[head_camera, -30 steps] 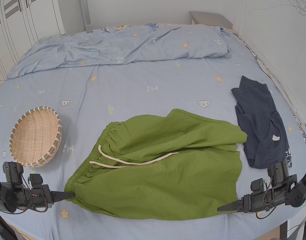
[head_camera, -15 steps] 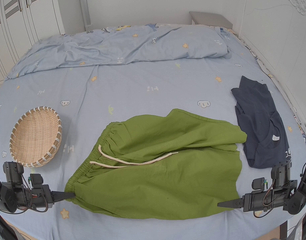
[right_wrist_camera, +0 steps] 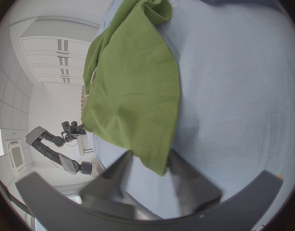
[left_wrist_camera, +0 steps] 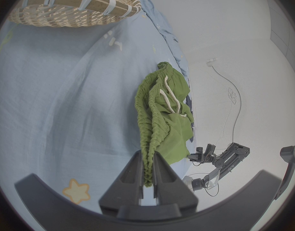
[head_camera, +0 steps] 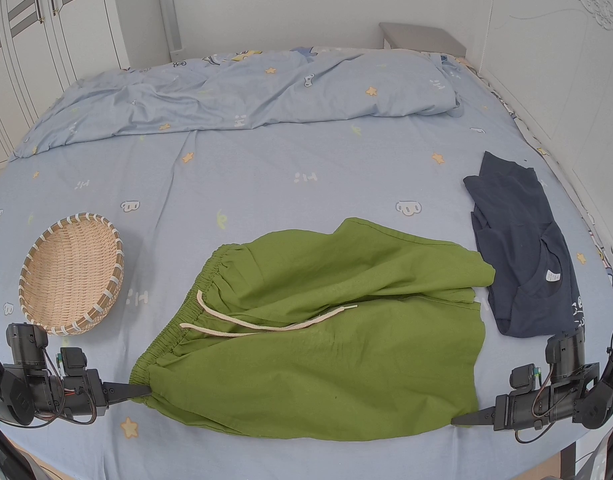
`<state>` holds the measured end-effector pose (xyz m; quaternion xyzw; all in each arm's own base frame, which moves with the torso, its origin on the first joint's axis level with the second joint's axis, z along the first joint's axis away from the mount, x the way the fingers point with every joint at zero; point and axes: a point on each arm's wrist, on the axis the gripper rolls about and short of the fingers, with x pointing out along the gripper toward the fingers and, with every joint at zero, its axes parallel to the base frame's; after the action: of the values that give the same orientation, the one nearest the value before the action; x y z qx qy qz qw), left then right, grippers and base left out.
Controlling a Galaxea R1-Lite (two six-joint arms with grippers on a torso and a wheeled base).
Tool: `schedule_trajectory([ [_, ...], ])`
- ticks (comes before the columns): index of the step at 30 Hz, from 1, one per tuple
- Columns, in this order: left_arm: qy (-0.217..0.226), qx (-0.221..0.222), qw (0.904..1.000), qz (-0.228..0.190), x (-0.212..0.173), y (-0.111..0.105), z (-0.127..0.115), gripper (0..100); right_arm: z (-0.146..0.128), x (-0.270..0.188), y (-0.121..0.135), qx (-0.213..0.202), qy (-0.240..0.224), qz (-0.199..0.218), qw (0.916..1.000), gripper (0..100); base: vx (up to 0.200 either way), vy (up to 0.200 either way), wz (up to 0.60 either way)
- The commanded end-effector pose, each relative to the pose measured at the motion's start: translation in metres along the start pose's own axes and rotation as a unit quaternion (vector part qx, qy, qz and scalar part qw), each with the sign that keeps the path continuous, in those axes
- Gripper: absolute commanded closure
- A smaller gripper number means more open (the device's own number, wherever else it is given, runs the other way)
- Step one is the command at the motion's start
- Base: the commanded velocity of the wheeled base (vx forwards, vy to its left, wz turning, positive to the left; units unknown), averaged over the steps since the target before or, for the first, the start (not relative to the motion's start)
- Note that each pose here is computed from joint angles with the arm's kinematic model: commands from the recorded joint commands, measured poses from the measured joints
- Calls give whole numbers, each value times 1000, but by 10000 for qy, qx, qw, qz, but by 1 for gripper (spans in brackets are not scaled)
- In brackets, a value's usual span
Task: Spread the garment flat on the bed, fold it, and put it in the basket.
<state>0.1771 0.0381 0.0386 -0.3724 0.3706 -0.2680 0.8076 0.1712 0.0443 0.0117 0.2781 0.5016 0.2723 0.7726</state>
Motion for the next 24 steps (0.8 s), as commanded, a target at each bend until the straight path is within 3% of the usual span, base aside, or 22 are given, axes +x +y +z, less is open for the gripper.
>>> schedule_trajectory([
  [1,-12,1,10000,3,0,0,0,100,0,-6,3,-69,-123,92,9999,100,0,0,0],
  [11,-33,-159,9998,86,-5,1,-5,100,-2,-13,4,-16,-167,50,9998,100,0,0,0],
  [14,-107,-337,9992,192,-10,4,-10,100,-7,-20,12,-205,-114,86,9997,100,0,0,0],
  [21,-312,-786,9954,448,-30,0,-21,100,-22,-17,25,-468,455,174,9977,100,0,0,0],
  [24,-343,-699,9956,523,-36,-2,-26,100,-26,-13,29,-584,627,205,9961,100,0,0,0],
])
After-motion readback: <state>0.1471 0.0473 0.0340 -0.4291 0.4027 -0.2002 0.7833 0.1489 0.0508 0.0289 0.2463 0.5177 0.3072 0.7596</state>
